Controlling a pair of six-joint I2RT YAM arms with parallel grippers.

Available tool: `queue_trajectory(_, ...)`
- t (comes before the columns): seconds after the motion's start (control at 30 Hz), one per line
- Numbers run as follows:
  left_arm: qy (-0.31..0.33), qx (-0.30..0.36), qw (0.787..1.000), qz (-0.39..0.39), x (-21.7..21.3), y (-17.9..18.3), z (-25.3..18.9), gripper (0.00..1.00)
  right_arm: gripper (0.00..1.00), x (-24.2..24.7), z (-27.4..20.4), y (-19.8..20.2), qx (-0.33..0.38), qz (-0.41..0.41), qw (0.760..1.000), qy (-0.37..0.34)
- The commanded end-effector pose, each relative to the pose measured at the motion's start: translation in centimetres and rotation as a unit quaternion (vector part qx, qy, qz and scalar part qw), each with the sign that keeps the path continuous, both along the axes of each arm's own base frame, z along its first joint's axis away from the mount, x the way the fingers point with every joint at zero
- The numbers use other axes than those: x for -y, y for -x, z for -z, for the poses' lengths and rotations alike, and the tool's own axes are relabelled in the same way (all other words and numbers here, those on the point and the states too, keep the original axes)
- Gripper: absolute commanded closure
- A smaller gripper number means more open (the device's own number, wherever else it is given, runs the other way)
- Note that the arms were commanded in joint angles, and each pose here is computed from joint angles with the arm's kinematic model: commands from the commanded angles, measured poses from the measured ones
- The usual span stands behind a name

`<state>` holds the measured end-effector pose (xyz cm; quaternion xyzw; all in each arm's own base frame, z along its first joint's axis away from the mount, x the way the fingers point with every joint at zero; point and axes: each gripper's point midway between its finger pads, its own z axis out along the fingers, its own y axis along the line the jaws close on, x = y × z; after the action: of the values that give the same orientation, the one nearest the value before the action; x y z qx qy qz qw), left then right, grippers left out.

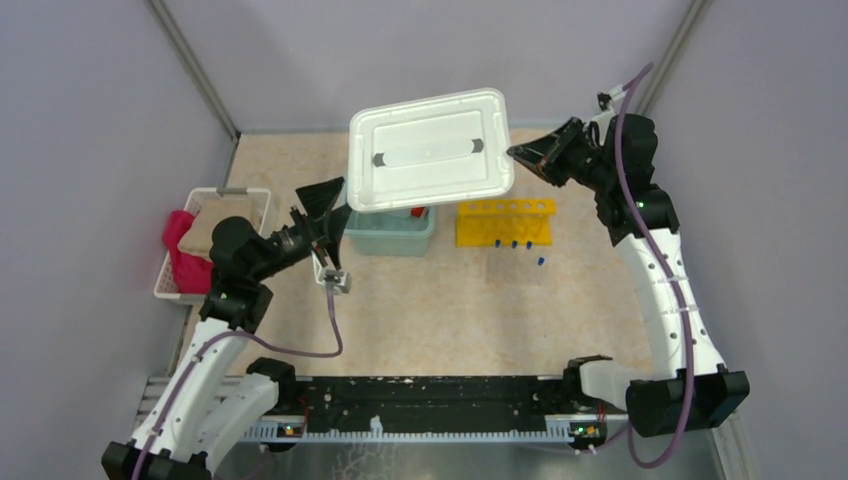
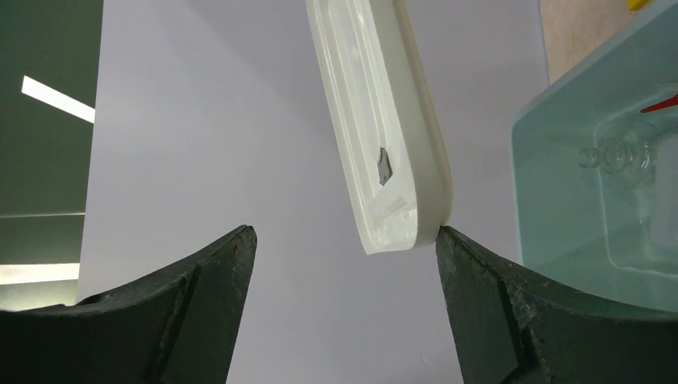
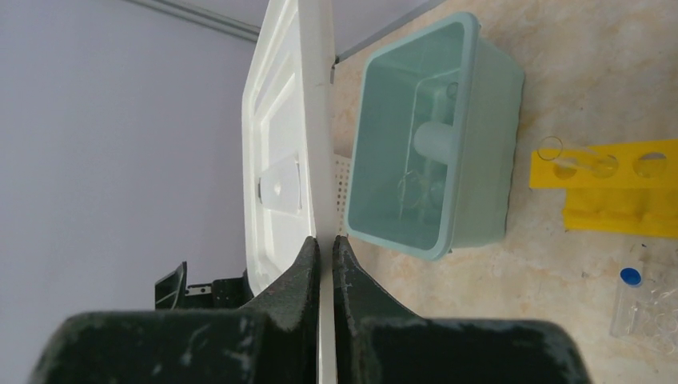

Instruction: Organize the chemistry lab equipment

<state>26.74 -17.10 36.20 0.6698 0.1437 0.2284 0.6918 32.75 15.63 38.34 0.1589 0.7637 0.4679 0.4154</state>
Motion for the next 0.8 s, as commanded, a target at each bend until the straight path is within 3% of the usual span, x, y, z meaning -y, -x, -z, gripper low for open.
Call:
queue_trajectory(0.0,-0.034,0.026,0.999,0.017,0.5,1.1,0.8,0.11,1.00,-1.1,-3.8,2.3,0.059,-0.039,0.997,-0.021)
queue_trajectory(0.43,-0.108,0.007,0.994,0.003,0.2,0.5,5.6,0.08,1.00,-0.9,-4.3,2.7,0.069,-0.038,0.997,-0.008)
queue_trajectory(0.77,-0.070,0.059,0.996,0.006,0.5,0.2,3.2,0.08,1.00,-1.3,-3.6,3.1,0.062,-0.056,0.996,-0.010)
